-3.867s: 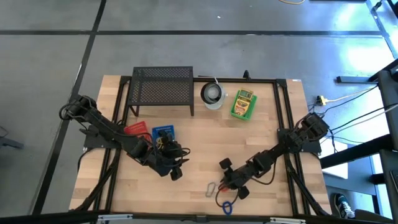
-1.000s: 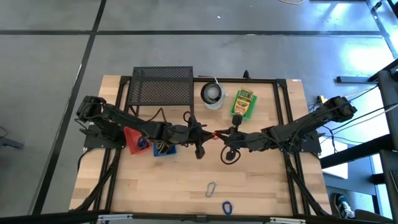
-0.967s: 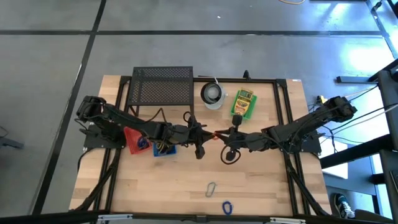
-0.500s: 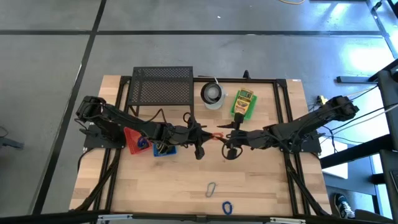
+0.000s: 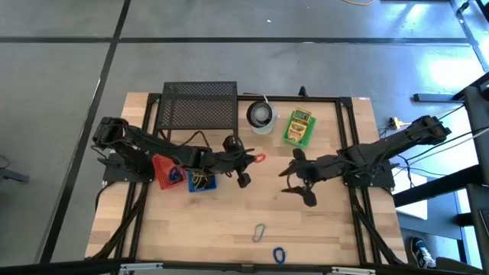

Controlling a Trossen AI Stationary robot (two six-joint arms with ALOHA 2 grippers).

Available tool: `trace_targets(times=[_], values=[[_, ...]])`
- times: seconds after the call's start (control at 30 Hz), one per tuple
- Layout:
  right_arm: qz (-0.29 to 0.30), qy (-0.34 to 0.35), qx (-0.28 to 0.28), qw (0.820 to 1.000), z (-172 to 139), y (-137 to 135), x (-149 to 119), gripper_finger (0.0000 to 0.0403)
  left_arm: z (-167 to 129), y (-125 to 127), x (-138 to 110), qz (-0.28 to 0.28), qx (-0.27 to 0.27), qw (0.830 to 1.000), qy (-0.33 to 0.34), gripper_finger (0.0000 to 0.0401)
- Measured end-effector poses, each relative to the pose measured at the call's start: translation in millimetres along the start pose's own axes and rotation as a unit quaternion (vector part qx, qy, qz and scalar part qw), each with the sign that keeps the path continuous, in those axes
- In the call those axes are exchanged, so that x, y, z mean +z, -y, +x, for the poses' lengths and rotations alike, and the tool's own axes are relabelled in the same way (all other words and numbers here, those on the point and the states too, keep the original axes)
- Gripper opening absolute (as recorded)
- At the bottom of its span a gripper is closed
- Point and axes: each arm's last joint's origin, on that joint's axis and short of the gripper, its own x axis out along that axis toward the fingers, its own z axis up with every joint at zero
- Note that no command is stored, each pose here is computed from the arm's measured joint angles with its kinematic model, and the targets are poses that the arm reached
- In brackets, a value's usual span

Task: Pick & Place Office Desk Supplies
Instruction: Put the orange spring keychain into the red bin

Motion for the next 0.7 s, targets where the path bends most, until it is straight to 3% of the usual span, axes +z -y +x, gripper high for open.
trace_targets(times=[0.2, 0.4, 0.53, 0.7], values=[[0.038, -0.053, -0.026, 0.998, 0, 3, -11, 0.0263, -22, -10, 6, -0.009, 0.015, 0.999, -0.038, 0.0017], [0.037, -0.052, -0.056, 0.996, 1, 5, -12, 0.0263, -60, -19, 7, -0.019, 0.034, 0.995, -0.096, 0.0017], [0.032, -0.049, -0.068, 0.996, 1, 6, -12, 0.0263, -87, -28, -2, -0.037, 0.068, 0.984, -0.159, 0.0017], [0.028, -0.047, -0.076, 0.996, 1, 6, -12, 0.0263, -120, -40, -17, -0.075, 0.134, 0.959, -0.237, 0.0017]])
